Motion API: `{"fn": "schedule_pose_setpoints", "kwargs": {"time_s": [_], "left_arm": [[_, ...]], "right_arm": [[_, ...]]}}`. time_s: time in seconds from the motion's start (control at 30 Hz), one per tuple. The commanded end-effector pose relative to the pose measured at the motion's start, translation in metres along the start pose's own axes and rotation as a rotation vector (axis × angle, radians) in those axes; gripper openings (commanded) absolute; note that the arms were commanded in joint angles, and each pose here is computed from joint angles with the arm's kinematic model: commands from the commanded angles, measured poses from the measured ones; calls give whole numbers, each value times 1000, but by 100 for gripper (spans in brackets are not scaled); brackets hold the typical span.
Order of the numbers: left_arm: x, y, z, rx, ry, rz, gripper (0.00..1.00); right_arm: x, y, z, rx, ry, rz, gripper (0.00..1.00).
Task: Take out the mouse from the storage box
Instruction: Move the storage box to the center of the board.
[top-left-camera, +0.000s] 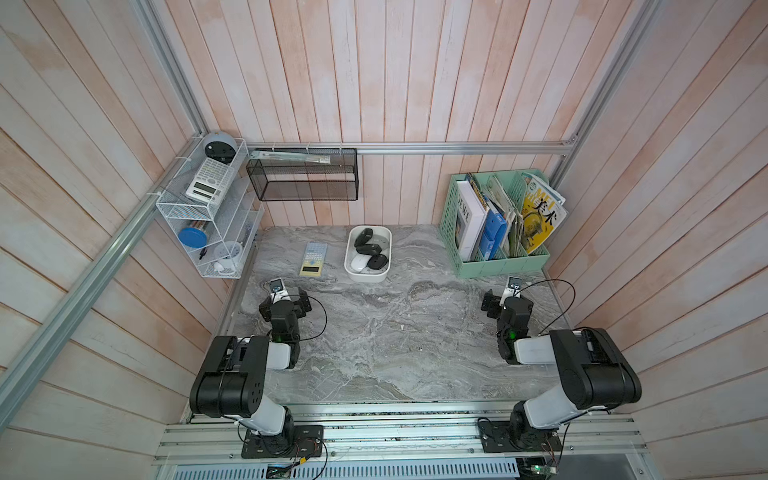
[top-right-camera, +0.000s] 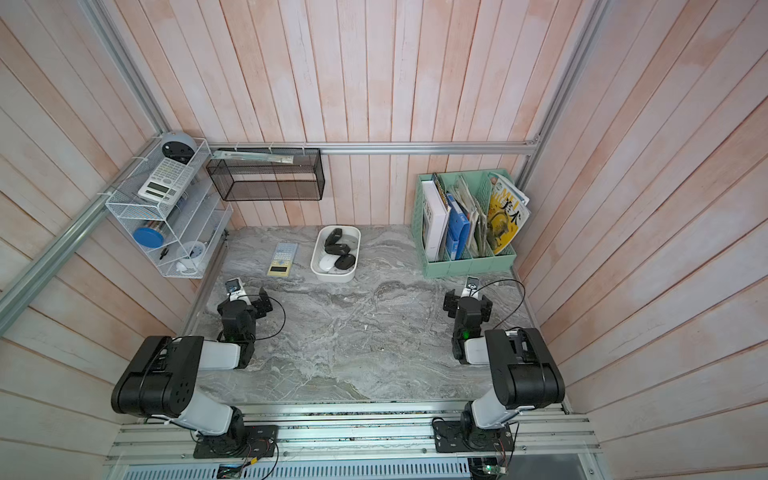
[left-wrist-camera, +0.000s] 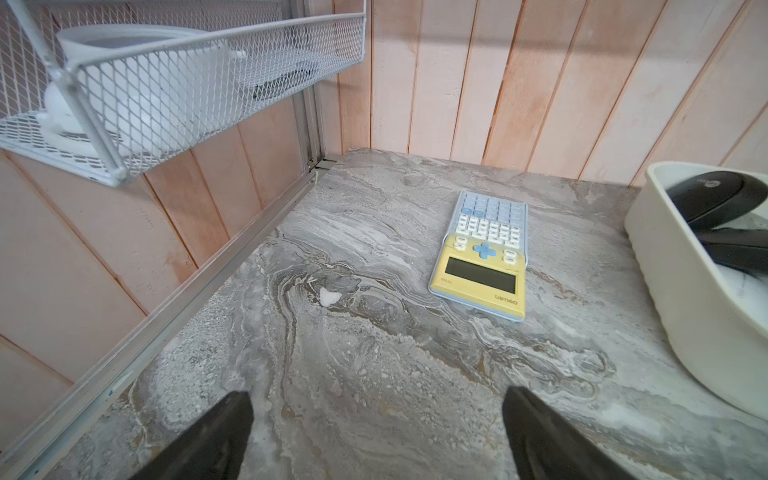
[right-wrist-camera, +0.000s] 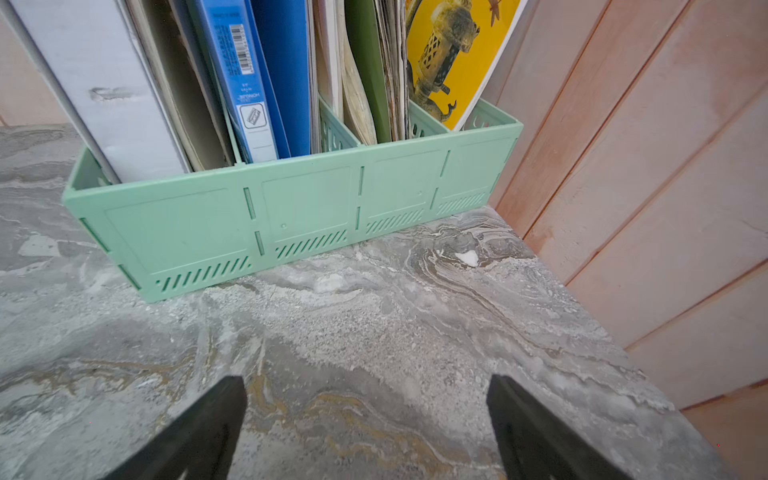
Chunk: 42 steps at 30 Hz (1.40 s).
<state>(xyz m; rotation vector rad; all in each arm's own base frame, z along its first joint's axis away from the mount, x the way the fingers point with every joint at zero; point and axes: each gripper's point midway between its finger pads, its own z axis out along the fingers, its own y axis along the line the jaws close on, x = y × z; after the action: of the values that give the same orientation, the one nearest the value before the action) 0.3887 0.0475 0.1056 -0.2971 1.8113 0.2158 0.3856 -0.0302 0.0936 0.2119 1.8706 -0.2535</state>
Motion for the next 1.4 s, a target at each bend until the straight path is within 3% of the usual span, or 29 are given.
{"fn": "schedule_pose_setpoints", "kwargs": {"time_s": [0.0,0.6,0.77,0.93,1.03,1.13,1.2,1.3,1.37], "left_arm": [[-8,-1,3,4,-20,-8,100],[-8,-6,-1,41,-34,4,100],[-24,-15,-38,107,-185,25,100],[-52,-44,-78,111,-283,169,100],[-74,-63,-103,183,-317,135,100],[-96,-82,-118,323,-249,9,100],[-109,-88,-123,369,-182,-132,100],[-100,-81,-112,284,-15,-307,100],[-87,-79,-106,223,114,-326,100]], "right_arm": [[-4,1,3,-3,-4,14,98],[-4,1,3,-5,-4,14,97],[-11,17,-10,-77,-54,-34,97],[-34,40,-38,-82,-116,-180,98],[-47,59,-61,-124,-185,-248,98],[-72,68,-83,-153,-247,-177,98],[-88,81,-100,-251,-231,-97,98],[-105,86,-121,-355,-116,17,98],[-111,75,-130,-329,-42,99,98]]}}
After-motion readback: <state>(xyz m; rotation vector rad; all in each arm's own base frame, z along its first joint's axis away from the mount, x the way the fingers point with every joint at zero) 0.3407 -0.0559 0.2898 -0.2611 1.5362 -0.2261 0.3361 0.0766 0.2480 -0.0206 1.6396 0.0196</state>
